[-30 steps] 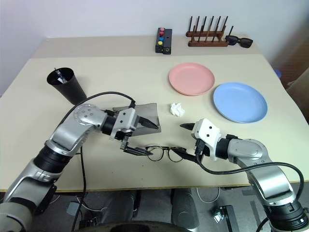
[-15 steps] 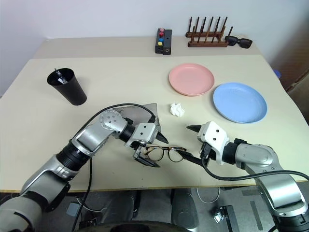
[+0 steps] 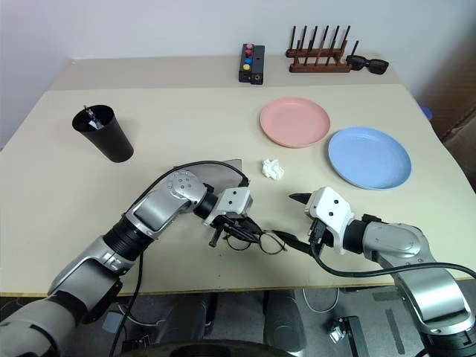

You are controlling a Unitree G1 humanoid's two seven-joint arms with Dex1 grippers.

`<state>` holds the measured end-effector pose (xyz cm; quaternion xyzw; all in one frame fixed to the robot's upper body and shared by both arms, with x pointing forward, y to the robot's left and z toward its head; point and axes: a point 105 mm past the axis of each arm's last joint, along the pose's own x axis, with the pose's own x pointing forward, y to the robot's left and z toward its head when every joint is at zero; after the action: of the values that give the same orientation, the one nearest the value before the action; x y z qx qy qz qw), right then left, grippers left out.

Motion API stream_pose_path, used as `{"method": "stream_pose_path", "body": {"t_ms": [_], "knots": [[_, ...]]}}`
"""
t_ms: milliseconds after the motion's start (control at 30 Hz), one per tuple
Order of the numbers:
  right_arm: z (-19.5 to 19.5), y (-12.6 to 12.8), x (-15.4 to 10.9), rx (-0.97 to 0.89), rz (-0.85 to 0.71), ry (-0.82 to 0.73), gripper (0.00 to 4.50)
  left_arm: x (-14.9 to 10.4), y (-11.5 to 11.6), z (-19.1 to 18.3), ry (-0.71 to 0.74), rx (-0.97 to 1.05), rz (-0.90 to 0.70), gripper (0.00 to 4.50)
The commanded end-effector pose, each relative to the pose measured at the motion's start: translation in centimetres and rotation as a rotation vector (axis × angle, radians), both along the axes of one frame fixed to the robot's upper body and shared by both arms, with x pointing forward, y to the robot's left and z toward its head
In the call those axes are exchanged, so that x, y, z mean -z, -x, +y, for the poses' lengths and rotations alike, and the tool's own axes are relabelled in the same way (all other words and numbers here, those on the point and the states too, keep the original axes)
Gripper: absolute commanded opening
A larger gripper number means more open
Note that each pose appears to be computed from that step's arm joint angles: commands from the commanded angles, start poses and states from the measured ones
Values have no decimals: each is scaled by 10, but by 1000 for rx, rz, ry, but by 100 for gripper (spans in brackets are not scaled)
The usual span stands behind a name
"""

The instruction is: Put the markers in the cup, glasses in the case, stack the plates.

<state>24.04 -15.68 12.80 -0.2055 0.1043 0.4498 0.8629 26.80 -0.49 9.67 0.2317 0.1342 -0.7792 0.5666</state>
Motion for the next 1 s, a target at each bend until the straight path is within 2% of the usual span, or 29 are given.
{"method": "stream_pose_path", "body": {"t_ms": [33,200,233,267,500,600,833,1000], "knots": [[3,0,-11,-14,-48,-5,450,-3,-1,0,-1,3,-16,77],[2,0,-10,-12,-50,-4,450,-3,-1,0,-2,4,-16,77],[2,-1,-10,-12,-51,-3,450,-4,0,1,0,6,-12,23],[2,-1,-10,-11,-51,-3,450,-4,0,1,2,9,-10,4],[-1,-3,-8,-6,-59,0,450,-11,0,4,23,9,-2,4],[-7,-12,-15,31,-108,5,450,-17,-1,5,40,6,2,4],[-29,-22,-34,72,-156,7,450,-44,1,17,106,-10,14,4],[-47,-26,-43,95,-170,28,450,-81,-5,39,204,-75,-8,4]]}}
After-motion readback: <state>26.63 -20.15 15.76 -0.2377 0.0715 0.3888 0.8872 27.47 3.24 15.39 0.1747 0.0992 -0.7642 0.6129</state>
